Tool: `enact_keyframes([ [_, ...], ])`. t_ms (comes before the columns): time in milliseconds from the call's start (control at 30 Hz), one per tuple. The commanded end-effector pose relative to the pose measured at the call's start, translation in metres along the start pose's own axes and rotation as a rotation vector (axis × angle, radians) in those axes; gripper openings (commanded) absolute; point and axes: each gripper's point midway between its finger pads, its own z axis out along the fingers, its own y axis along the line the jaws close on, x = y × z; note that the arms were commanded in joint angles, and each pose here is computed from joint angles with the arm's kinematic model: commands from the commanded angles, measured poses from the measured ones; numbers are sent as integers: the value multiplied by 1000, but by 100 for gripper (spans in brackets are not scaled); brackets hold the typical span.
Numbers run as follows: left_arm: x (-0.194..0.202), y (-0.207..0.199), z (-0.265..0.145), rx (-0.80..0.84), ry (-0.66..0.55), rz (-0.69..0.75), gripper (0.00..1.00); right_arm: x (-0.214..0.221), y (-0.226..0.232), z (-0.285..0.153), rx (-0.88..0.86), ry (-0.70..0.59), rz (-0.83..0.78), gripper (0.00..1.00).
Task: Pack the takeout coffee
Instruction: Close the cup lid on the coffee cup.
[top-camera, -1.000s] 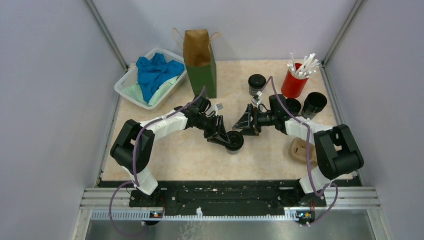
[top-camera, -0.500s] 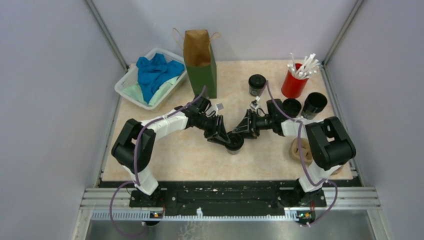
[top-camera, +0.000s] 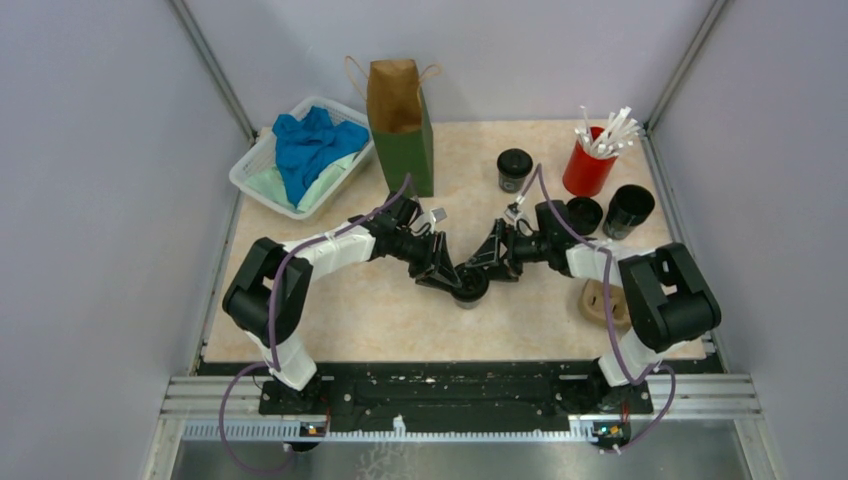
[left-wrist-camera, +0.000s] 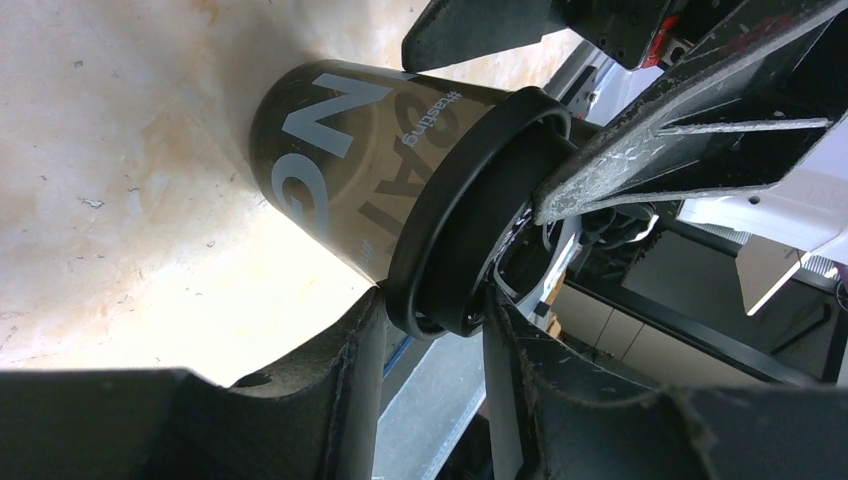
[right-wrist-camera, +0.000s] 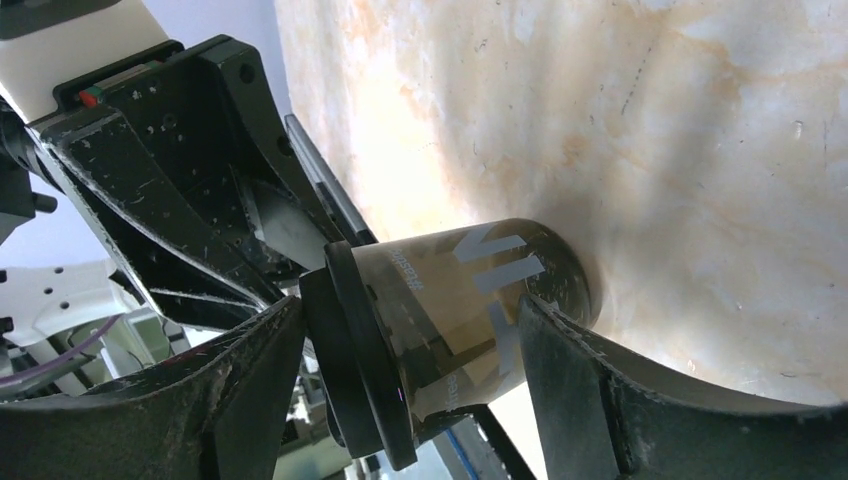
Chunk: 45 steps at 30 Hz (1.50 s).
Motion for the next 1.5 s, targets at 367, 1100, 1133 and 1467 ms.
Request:
enact_keyframes([
  [367,33,122,17,-424,42,-85,44,9,-42,-6,120,-30,75,69],
  [1100,31,119,15,-424,46,-66,43,32,-50,-16,125,-65,62,71],
  [1133,29,116,13,-424,41,-57,43,27,-41,-22,142,-62,35,76],
  [1467,6,84,2,-393,6,-2,48,27,-6,-46,173,-17,-46,65],
])
